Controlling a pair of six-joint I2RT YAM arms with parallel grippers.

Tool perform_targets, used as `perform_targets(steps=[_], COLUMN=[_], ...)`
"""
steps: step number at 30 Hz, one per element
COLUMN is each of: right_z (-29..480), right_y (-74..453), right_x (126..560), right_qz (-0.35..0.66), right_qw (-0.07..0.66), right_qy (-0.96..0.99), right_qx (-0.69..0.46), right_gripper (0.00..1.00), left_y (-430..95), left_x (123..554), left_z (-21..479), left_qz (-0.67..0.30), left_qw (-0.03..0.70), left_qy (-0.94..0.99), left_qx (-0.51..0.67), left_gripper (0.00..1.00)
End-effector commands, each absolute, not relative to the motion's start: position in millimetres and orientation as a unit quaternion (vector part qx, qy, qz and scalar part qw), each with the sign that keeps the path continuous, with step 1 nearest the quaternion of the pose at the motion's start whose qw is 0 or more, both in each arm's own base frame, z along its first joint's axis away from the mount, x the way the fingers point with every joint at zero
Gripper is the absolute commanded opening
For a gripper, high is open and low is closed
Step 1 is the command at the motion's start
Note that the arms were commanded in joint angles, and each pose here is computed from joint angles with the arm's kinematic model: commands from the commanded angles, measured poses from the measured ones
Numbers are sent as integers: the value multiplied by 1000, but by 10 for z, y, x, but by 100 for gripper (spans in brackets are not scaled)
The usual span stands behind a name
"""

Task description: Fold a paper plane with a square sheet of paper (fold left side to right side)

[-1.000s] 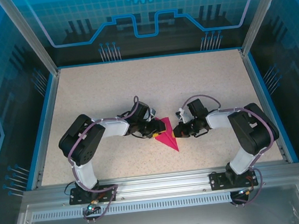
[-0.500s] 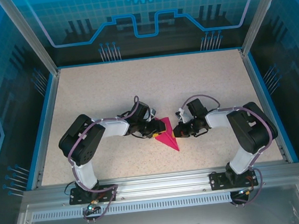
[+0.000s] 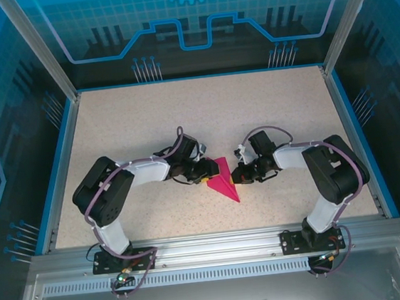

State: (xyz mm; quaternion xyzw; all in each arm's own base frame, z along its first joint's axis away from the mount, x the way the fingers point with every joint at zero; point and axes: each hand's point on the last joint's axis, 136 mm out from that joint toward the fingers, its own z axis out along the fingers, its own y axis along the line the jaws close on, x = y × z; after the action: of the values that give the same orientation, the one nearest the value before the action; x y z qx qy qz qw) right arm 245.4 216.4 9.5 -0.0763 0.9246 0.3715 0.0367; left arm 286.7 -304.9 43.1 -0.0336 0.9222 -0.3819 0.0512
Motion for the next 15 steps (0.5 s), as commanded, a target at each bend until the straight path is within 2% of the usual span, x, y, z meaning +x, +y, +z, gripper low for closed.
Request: perform_targets(steps=[1,4,15], right_z=[-158,-163,-176], right_y=[1965,1968,1976], right_x=[2319,2316,2303], right_qz=[315,313,308], right_qw=[1,-1,-4], right_qy=[948,948,950], right_qx=[-55,-56,-59], right_gripper=[0,0,0], left_y=[-3167,-3315,-3468], left_x=[2954,2974,3115], left_z=[691,696,398], left_qz=[-410,-429,-416], left_qw=[62,47,24], left_qy=[910,902,909], left_qx=[-12,-2,-1], left_gripper=[39,35,33])
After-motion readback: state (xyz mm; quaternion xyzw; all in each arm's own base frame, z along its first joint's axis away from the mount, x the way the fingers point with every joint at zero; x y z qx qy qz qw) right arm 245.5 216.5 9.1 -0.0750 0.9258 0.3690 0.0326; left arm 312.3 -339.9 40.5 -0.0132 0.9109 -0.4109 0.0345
